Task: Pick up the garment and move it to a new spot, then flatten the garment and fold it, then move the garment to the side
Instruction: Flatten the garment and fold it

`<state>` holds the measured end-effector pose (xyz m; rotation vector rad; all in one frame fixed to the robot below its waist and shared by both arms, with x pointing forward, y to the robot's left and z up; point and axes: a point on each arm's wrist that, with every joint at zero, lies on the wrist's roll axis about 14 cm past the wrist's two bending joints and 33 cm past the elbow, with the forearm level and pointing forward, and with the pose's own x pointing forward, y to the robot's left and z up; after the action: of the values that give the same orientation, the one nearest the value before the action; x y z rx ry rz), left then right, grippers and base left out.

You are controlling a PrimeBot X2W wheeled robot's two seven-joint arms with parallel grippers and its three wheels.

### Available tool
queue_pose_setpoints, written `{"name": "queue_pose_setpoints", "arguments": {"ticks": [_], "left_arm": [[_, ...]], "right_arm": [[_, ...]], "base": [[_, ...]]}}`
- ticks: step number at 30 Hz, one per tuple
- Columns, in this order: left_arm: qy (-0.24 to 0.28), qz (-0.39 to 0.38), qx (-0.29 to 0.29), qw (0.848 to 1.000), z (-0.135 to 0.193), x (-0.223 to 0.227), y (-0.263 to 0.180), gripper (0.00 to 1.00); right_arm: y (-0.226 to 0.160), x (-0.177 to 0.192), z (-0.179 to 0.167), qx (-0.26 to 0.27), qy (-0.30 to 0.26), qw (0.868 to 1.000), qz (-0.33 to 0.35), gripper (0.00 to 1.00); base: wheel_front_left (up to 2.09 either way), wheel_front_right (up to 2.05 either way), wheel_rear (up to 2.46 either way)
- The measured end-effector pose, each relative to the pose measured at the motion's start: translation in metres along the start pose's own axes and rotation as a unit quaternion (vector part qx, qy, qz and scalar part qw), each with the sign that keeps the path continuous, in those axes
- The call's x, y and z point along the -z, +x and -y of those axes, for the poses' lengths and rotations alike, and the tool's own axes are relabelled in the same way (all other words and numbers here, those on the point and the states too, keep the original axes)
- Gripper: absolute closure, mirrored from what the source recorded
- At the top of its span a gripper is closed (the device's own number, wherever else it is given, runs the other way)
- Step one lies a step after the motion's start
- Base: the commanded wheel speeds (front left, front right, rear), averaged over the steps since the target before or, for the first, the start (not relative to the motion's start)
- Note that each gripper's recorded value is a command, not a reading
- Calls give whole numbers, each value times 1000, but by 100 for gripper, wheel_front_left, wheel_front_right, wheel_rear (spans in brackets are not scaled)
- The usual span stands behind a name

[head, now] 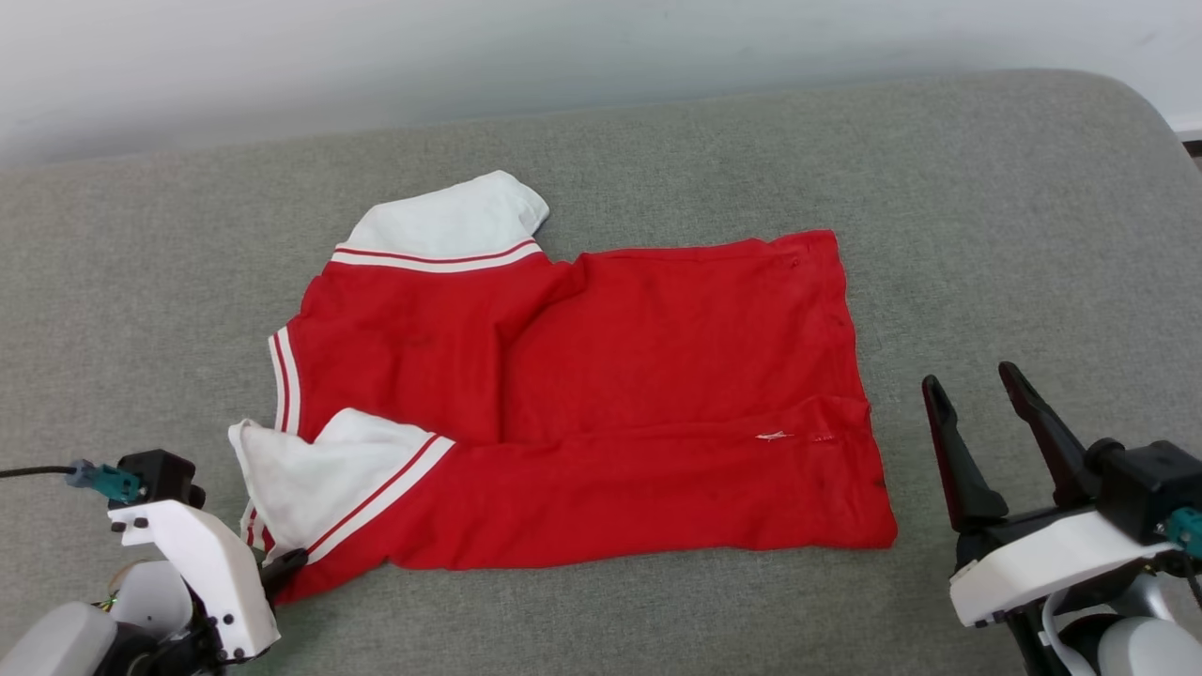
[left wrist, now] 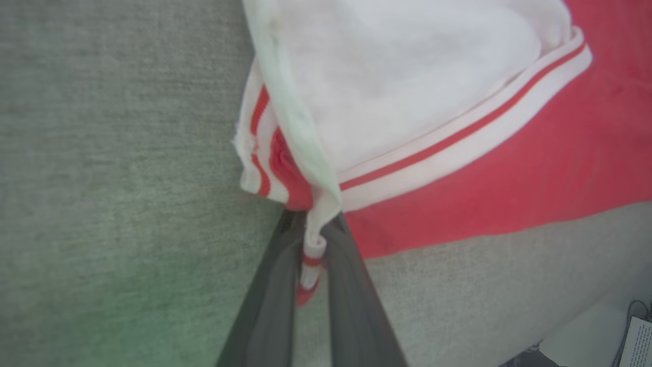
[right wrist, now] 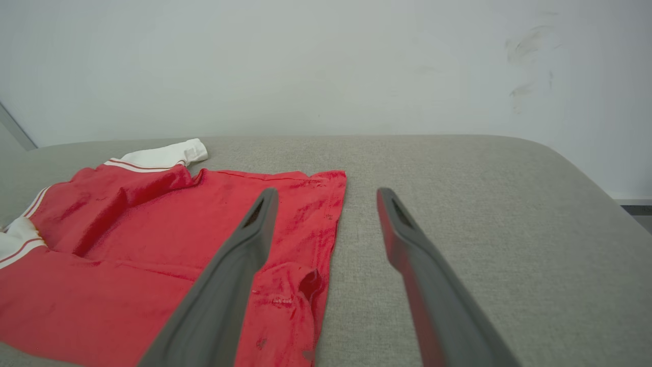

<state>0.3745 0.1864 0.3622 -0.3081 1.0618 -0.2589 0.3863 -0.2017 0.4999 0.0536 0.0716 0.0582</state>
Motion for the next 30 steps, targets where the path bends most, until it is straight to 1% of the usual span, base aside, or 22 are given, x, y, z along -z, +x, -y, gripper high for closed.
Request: {"name": "queue_pose_setpoints", "arguments": {"ticks": [4, 6, 8, 11, 12, 16, 18, 22, 27, 28, 29, 30], "left_arm": [[11, 45, -4, 999, 1, -10, -2, 100], [19, 75, -6, 997, 3, -20, -6, 100], [28, 107, -13, 994, 5, -31, -12, 100], [44, 151, -16, 987, 10, -48, -26, 100], [49, 163, -16, 985, 13, -53, -30, 100], [66, 194, -10, 979, 23, -64, -41, 100], [72, 202, -7, 977, 28, -67, -43, 100], [76, 211, -1, 975, 34, -70, -44, 100], [61, 209, -4, 976, 31, -65, -40, 100], [58, 206, -3, 977, 31, -62, -39, 100], [54, 202, -4, 978, 30, -59, -38, 100], [52, 200, -5, 978, 29, -57, -38, 100]], "right_arm": [[-1, 4, 7, 8, 14, 1000, -23, 0], [-3, 15, 12, 12, 28, 998, -63, 0], [-7, 31, 16, 14, 40, 992, -118, 0], [-15, 56, 19, 7, 45, 976, -214, 0], [-18, 64, 17, 1, 45, 968, -247, 0], [-26, 88, 2, -27, 57, 939, -338, 0], [-24, 94, -5, -38, 57, 930, -361, 0], [-12, 107, -14, -53, 58, 917, -392, 0], [-11, 133, -26, -71, 65, 892, -441, 0], [-11, 135, -27, -75, 66, 889, -447, 48], [-10, 137, -28, -78, 64, 888, -449, 70], [-8, 137, -27, -79, 61, 887, -450, 100]], "base": [[0, 0, 0], [0, 0, 0], [0, 0, 0], [0, 0, 0], [0, 0, 0], [0, 0, 0], [0, 0, 0], [0, 0, 0], [0, 0, 0], [0, 0, 0], [0, 0, 0], [0, 0, 0]]}}
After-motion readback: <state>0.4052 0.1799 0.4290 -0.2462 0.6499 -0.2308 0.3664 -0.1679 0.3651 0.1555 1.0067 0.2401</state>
